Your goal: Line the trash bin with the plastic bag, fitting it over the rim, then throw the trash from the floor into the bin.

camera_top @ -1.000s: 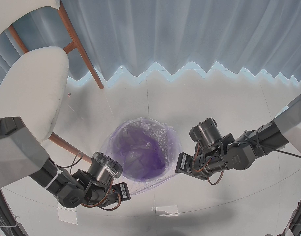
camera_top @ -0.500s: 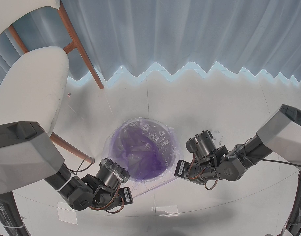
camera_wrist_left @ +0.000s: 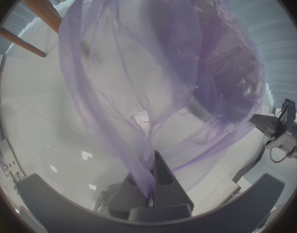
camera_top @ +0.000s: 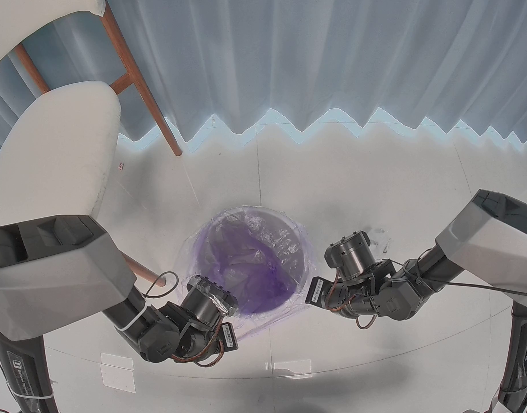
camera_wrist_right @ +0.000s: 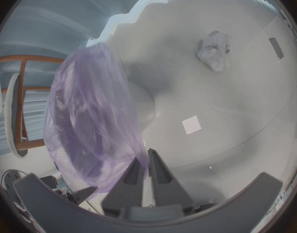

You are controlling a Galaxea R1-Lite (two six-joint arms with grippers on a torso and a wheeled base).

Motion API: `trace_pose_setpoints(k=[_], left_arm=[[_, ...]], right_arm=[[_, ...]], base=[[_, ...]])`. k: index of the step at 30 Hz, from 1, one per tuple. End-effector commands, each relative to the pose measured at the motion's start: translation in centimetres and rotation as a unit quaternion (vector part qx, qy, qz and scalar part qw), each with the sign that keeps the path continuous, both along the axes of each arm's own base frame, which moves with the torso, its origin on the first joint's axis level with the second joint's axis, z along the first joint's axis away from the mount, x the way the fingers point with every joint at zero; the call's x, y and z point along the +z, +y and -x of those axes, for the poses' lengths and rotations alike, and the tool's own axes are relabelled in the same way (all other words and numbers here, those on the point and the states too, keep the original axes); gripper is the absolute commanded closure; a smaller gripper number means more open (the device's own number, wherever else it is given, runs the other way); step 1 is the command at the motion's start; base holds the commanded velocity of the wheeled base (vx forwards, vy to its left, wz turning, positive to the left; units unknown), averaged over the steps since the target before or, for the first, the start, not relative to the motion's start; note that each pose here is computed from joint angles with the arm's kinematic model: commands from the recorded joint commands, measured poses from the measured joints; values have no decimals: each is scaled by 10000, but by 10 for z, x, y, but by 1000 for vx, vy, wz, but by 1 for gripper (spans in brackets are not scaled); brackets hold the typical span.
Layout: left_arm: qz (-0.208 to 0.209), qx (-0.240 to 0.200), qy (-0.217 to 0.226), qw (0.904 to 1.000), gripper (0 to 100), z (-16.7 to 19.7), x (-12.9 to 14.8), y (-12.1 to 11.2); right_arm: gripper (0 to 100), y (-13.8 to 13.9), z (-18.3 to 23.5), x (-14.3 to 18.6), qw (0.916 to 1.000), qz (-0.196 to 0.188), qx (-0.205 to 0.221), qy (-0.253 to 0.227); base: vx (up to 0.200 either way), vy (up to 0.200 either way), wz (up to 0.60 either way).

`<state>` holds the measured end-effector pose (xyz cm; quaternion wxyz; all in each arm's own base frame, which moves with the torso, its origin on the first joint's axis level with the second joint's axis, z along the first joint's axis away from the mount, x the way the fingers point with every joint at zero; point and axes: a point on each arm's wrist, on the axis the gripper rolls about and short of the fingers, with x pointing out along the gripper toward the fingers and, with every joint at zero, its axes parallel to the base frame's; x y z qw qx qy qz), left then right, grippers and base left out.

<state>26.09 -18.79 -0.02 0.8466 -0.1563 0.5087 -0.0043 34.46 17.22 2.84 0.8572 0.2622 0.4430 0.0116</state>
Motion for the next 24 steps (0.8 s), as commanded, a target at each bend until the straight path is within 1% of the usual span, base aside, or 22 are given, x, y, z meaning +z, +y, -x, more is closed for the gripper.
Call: trace_pose_setpoints(k=[1,7,8,11,12,15,16,17,18,19,22,23,24], left_arm=[[12,-17,7,10000,100,-2,-3,-3],[-46,21,-27,10000,100,0,-2,-1],[-52,25,-31,10000,100,0,-2,-1],[-95,13,-6,10000,100,4,-3,0],[-87,-6,-29,10000,0,5,-2,-1],[56,-29,-211,9998,0,3,1,-4],[180,-53,-392,9991,0,3,2,-9],[208,-56,-438,9988,0,3,3,-10],[208,-56,-438,9988,0,3,3,-10],[219,-83,-692,9973,0,8,2,-12],[294,-111,-866,9958,0,14,6,-12],[379,-127,-985,9943,0,19,14,-10],[380,-135,-984,9943,0,20,14,-9]], right_arm=[[0,-4,0,-3,10000,-11,-33,47],[0,-13,18,32,9994,-276,-116,-188],[0,-13,19,33,9993,-288,-103,-199],[0,-20,24,52,9983,-405,-125,-389],[0,-21,24,56,9979,-434,-139,-452],[0,-23,22,67,9967,-501,-139,-631],[0,-25,19,70,9958,-536,-170,-725],[0,-25,18,70,9956,-545,-177,-746],[0,-25,18,70,9956,-545,-177,-746],[0,-23,10,67,9943,-565,-148,-896],[0,-21,1,60,9934,-484,-79,-1037],[0,-19,-3,58,9923,-437,3,-1156],[0,-19,-3,58,9922,-430,13,-1167]], base=[[0,0,0],[0,0,0],[0,0,0],[0,0,0],[0,0,0],[0,0,0],[0,0,0],[0,0,0],[0,0,0],[0,0,0],[0,0,0],[0,0,0],[0,0,0]])
